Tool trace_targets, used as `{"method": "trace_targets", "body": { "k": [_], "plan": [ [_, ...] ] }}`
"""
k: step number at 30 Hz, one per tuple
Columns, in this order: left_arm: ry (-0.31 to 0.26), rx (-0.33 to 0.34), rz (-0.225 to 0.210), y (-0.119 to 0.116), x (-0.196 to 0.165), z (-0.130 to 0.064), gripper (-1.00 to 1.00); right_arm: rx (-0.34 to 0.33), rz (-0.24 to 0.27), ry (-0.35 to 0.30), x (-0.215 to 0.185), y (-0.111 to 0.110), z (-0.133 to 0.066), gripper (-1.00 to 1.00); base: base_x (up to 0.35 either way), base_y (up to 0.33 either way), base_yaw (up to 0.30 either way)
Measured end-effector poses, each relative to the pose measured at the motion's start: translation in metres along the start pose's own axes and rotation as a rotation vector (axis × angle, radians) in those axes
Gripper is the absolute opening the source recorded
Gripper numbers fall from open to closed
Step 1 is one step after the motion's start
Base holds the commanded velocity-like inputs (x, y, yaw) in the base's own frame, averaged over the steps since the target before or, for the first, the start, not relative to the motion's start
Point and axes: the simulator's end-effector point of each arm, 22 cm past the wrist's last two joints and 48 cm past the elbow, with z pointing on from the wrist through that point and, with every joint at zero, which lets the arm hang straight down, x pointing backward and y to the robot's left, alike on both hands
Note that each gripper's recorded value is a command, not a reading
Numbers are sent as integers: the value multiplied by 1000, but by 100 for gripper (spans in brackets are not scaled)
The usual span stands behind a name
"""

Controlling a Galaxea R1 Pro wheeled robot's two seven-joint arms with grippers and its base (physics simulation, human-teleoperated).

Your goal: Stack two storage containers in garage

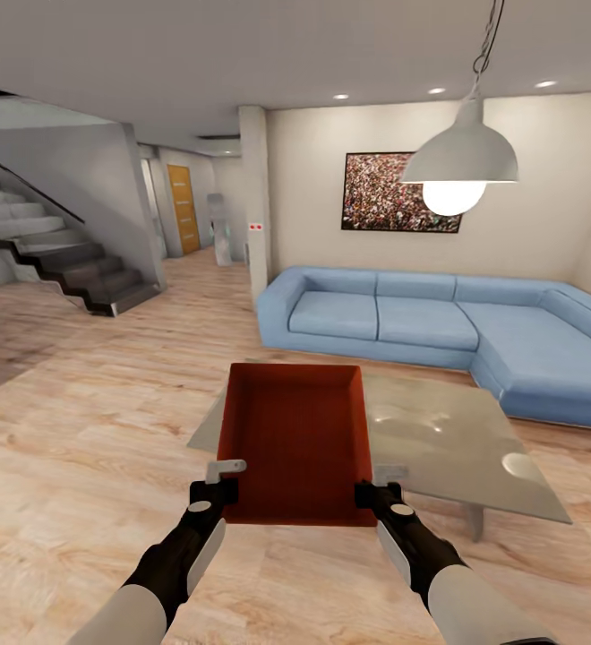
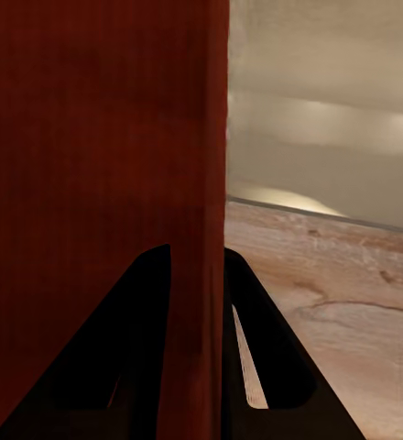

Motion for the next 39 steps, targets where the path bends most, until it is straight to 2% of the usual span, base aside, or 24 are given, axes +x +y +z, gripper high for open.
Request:
{"method": "trace_targets", "body": {
  "k": [31, 34, 36, 39],
  "plan": [
    [10, 2, -3, 1, 5, 1, -100, 2, -1, 10, 5, 1, 0, -100, 0, 0, 272],
    [-8, 6, -20, 1, 4, 1, -100, 3, -18, -9, -4, 0, 0, -100, 0, 0, 272],
    [-15, 15, -44, 1, 12, 3, -100, 8, -48, -16, -7, 1, 0, -100, 0, 0, 272],
    [-13, 17, -56, 2, 17, 4, -100, 11, -58, -15, -6, 1, -1, -100, 0, 0, 272]
  ]
}}
